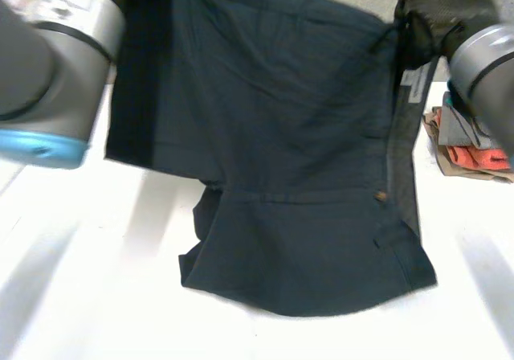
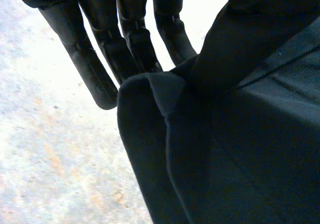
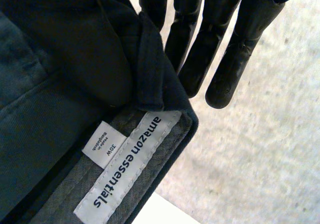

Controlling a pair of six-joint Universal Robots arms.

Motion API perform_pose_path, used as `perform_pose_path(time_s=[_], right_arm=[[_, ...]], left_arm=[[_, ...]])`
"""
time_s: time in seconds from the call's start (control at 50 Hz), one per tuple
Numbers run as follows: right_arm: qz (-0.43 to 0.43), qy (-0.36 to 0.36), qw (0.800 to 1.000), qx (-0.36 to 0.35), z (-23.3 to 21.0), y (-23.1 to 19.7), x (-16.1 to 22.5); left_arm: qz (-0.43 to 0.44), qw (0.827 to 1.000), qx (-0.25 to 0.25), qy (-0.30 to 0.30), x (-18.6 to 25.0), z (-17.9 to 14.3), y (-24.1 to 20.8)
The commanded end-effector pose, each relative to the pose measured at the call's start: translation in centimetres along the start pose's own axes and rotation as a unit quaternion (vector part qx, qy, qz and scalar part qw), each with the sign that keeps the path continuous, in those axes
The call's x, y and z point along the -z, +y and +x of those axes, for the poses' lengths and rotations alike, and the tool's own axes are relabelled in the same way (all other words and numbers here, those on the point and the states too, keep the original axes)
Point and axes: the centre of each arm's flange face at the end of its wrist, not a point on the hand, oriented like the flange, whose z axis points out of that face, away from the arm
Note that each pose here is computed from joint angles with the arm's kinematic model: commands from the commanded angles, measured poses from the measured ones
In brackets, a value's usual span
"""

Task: Fold the laundry.

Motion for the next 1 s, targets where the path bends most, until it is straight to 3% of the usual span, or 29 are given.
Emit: perform_pose_path(time_s=[0.02,0.1,0.16,0.26,0.36,0.5,0.62,0.76,0.84,1.0], right_arm=[[0.052,0.109,0.993,0.012,0.3,7.0,-7.6],[0.1,0.13,0.985,0.062,-1.2,8.5,-9.5],[0.077,0.098,0.985,0.123,-4.0,10.6,-9.7],[0.021,0.067,0.988,0.134,-4.4,11.1,-8.3],[-0.02,0.021,0.989,0.145,-4.1,9.4,-5.4],[-0.083,-0.064,0.983,0.151,-2.0,9.5,-1.1],[-0.199,-0.105,0.963,0.15,1.5,14.0,2.3],[-0.237,-0.181,0.936,0.185,1.5,17.7,5.2],[-0.224,-0.223,0.928,0.198,1.0,18.7,5.9],[-0.187,-0.219,0.935,0.205,0.7,21.6,4.2]], left_arm=[[0.034,0.999,-0.006,0.009,-6.2,3.3,10.1],[0.075,0.997,-0.011,0.019,-7.8,4.4,12.7],[0.093,0.995,-0.013,0.041,-8.2,5.2,13.9],[0.067,0.997,-0.009,0.032,-7.5,5.1,14.3],[0.005,1.0,-0.007,0.017,-4.9,4.0,13.4],[-0.13,0.99,-0.003,0.059,2.1,4.2,12.7],[-0.271,0.955,0.011,0.117,11.3,4.6,10.3],[-0.347,0.92,0.043,0.178,19.0,6.6,8.7],[-0.381,0.902,0.072,0.19,21.5,7.5,9.1],[-0.455,0.864,0.096,0.195,23.4,9.0,12.7]])
